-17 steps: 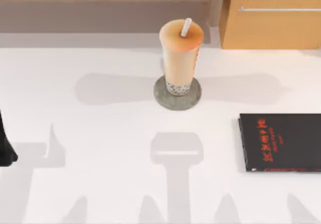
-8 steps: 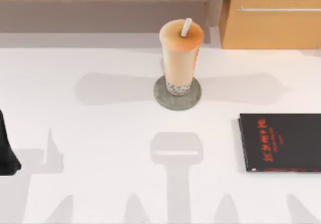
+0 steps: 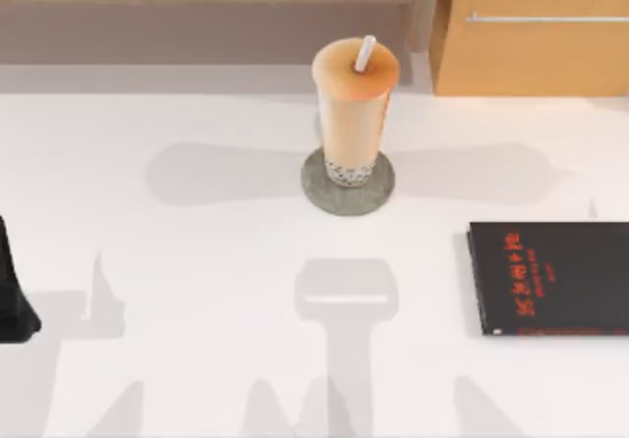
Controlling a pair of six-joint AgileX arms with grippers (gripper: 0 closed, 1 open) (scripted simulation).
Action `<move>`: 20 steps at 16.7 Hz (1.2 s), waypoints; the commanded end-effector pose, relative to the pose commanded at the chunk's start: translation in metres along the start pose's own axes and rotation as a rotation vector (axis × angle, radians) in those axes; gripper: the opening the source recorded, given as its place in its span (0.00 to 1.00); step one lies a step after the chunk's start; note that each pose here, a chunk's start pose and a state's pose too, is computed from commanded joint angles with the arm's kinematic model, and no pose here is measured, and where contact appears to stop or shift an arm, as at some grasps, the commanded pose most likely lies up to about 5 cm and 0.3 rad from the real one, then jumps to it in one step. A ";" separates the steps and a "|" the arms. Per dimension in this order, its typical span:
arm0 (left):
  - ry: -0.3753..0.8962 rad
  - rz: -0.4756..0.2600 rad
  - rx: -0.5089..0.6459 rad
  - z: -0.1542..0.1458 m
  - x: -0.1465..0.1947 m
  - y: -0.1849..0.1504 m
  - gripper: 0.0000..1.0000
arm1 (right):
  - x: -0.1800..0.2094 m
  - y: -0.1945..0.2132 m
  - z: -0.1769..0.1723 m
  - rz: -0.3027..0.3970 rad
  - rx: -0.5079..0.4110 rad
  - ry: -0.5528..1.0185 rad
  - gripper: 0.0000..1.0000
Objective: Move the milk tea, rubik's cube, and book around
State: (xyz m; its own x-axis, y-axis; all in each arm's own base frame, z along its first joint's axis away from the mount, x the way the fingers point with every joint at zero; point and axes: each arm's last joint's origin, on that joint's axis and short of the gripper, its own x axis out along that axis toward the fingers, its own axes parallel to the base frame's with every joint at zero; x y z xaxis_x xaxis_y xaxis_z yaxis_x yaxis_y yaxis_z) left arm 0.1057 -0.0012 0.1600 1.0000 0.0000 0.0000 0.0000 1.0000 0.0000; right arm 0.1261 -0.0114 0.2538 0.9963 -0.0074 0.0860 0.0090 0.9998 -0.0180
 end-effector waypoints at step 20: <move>0.000 0.000 0.000 0.000 0.000 0.000 1.00 | 0.306 -0.187 -0.035 0.002 -0.003 0.091 1.00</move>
State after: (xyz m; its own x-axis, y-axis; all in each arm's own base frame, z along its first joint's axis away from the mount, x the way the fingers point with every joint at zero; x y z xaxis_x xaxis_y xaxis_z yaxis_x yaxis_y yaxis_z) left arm 0.1057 -0.0012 0.1600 1.0000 0.0000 0.0000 0.0000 1.0000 0.0000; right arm 0.4319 -0.2011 0.2488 1.0000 -0.0072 -0.0044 0.0071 0.9998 -0.0206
